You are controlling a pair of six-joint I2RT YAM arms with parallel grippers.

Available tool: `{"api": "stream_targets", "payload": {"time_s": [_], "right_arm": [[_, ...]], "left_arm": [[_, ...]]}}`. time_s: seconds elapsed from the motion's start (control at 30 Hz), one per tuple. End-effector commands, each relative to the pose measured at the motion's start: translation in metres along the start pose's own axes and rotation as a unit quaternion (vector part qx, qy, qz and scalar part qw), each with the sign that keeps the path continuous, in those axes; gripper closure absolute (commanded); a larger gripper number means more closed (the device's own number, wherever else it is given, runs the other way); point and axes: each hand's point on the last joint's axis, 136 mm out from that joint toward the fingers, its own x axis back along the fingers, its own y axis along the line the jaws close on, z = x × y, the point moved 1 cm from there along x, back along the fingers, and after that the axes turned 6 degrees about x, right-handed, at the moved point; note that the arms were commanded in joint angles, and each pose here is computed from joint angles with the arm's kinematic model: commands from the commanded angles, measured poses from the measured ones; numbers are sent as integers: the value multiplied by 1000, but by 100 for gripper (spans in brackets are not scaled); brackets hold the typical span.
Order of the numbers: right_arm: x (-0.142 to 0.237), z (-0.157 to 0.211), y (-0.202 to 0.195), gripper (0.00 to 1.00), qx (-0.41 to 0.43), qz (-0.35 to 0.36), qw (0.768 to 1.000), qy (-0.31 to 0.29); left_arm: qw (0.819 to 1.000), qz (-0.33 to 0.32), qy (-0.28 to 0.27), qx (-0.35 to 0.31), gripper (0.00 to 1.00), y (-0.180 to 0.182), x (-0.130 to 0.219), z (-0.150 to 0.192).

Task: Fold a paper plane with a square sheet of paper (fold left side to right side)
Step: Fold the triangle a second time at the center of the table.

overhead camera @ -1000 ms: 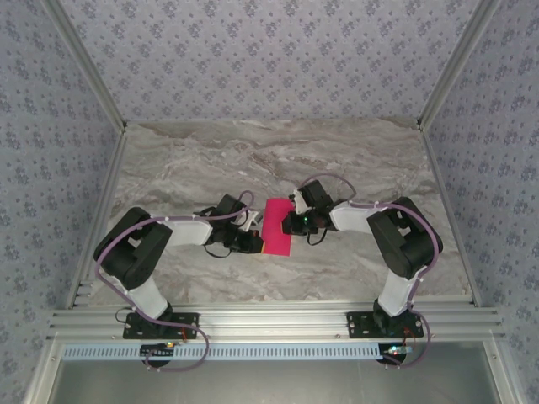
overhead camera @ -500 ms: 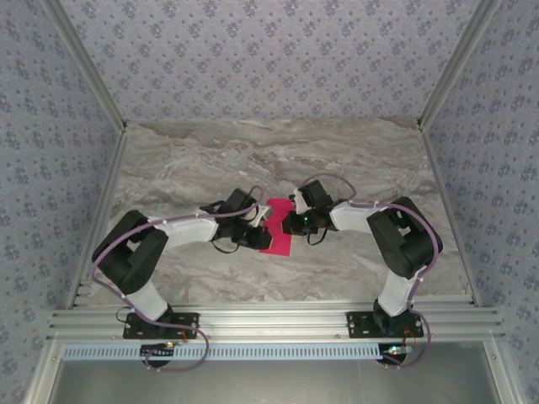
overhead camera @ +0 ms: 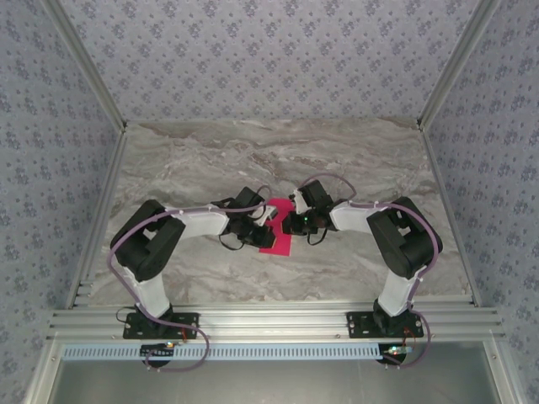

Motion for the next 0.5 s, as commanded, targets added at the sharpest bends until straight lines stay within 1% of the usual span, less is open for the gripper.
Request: {"api": "stream_targets", "payload": {"time_s": [0.0, 0.3, 0.47], "right_arm": [[-8, 17, -18, 90, -13, 29, 999, 29], [-8, 19, -19, 90, -19, 15, 999, 31], [-13, 18, -14, 90, -39, -35, 998, 28]], "left_arm": [[999, -31, 20, 6, 95, 16, -2, 17], [998, -37, 30, 37, 95, 35, 9, 55], [997, -36, 24, 58, 95, 47, 15, 68]]}}
